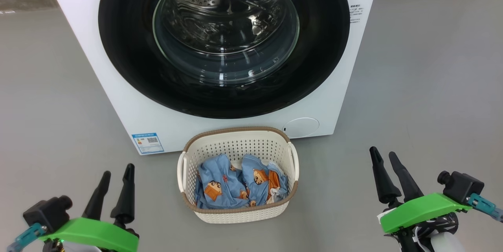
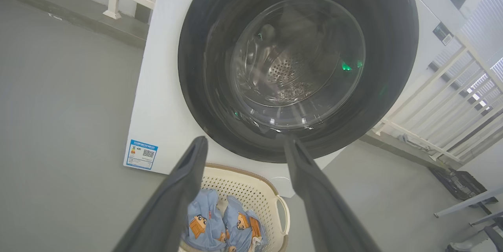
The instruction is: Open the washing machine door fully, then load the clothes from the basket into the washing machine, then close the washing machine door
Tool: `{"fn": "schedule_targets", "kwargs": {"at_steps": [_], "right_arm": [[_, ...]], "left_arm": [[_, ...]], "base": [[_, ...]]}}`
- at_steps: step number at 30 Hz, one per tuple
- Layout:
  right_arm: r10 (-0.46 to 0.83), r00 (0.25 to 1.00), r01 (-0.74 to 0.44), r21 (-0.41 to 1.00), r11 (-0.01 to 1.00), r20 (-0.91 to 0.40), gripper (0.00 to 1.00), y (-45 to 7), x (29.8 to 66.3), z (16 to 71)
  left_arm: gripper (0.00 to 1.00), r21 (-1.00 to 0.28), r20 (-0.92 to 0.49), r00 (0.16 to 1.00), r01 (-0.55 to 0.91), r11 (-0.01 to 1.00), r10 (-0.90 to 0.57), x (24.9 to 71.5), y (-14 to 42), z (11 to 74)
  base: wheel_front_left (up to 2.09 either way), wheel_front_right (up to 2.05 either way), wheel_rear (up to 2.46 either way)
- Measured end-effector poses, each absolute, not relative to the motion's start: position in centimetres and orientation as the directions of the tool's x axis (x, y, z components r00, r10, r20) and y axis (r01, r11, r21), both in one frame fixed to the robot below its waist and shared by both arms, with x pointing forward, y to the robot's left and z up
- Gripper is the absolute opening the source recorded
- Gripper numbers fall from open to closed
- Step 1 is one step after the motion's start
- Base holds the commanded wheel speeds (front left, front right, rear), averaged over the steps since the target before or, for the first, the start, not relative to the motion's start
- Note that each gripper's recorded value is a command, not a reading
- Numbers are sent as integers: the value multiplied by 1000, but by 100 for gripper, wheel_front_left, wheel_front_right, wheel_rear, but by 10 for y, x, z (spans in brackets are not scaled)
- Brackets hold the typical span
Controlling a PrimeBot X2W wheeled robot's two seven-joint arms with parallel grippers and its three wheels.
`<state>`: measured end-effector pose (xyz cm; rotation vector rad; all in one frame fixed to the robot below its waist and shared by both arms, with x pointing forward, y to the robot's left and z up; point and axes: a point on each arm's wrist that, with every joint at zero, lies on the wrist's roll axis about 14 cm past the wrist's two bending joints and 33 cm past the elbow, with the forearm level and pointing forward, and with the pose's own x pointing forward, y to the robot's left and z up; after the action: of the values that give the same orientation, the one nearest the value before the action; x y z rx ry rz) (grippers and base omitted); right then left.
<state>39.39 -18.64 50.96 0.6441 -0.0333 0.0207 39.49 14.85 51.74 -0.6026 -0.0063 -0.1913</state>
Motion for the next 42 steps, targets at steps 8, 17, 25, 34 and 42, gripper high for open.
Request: {"fn": "schedule_targets", "kwargs": {"at_steps": [8, 17, 25, 34, 42], "right_arm": [[35, 997, -62, 502, 863, 64, 100, -181, 397, 517], [62, 996, -83, 398, 914, 64, 100, -176, 396, 514], [75, 993, -98, 295, 951, 90, 100, -176, 399, 520], [89, 991, -106, 184, 977, 100, 100, -176, 402, 523], [62, 993, -78, 163, 983, 100, 100, -184, 403, 523]], "left_arm": [[100, -446, 73, 978, 205, 871, -193, 394, 148, 519], [100, -319, 93, 973, 231, 919, -212, 393, 146, 522], [100, -218, 92, 972, 232, 948, -217, 393, 147, 519], [100, -110, 103, 969, 234, 966, -223, 396, 149, 521], [100, -114, 112, 979, 184, 976, -172, 399, 158, 523]], "base": [[0, 0, 0], [0, 0, 0], [0, 0, 0], [0, 0, 0], [0, 0, 0]]}}
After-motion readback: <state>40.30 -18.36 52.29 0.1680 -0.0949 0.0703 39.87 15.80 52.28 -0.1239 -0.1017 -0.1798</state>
